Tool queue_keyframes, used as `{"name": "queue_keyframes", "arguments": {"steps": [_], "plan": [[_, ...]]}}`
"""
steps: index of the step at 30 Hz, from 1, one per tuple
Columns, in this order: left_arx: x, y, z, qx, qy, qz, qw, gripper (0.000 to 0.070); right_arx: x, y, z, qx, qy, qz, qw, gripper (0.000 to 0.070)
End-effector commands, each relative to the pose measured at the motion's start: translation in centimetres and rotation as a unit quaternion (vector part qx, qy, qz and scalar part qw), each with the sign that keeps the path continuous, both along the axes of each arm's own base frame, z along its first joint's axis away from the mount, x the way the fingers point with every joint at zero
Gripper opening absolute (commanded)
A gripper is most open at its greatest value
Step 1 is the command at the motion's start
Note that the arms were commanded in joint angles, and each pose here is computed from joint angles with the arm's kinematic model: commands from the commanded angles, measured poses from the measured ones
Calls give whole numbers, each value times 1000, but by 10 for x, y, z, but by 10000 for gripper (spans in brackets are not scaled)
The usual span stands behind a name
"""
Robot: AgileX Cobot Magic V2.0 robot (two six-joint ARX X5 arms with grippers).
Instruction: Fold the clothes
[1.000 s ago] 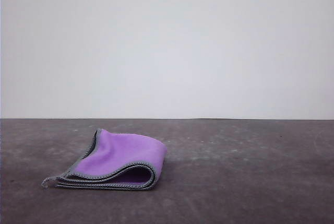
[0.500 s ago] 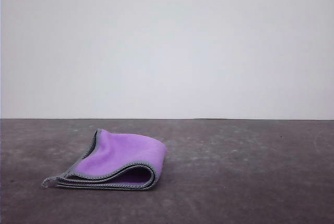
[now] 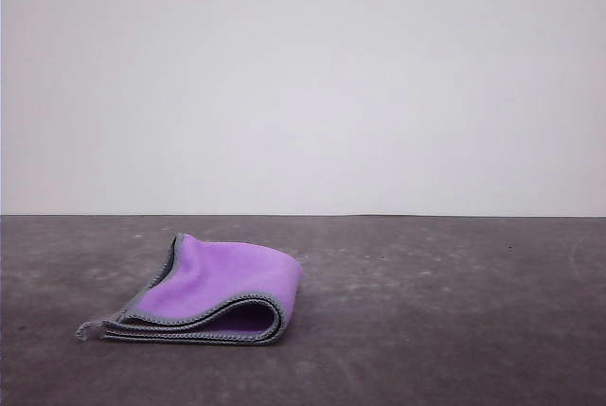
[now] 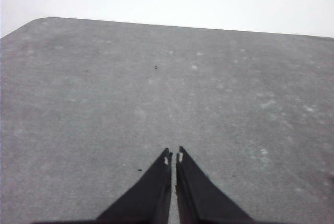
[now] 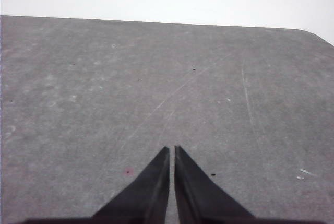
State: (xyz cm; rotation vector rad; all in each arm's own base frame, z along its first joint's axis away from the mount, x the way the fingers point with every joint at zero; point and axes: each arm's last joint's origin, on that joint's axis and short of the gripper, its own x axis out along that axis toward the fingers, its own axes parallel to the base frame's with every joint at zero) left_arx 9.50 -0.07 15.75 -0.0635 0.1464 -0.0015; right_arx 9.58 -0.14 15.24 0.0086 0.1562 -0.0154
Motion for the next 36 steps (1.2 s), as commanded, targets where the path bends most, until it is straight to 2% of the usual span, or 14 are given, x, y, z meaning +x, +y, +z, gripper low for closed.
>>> {"name": "queue_keyframes", "arguments": {"steps": [1,36], "plan": [[1,0,-5,0,2,-1,1000,0,0,0,-1,6,-3,-1,1000,11],[1,0,-5,0,2,-1,1000,0,0,0,-1,6,-3,-1,1000,11]]}}
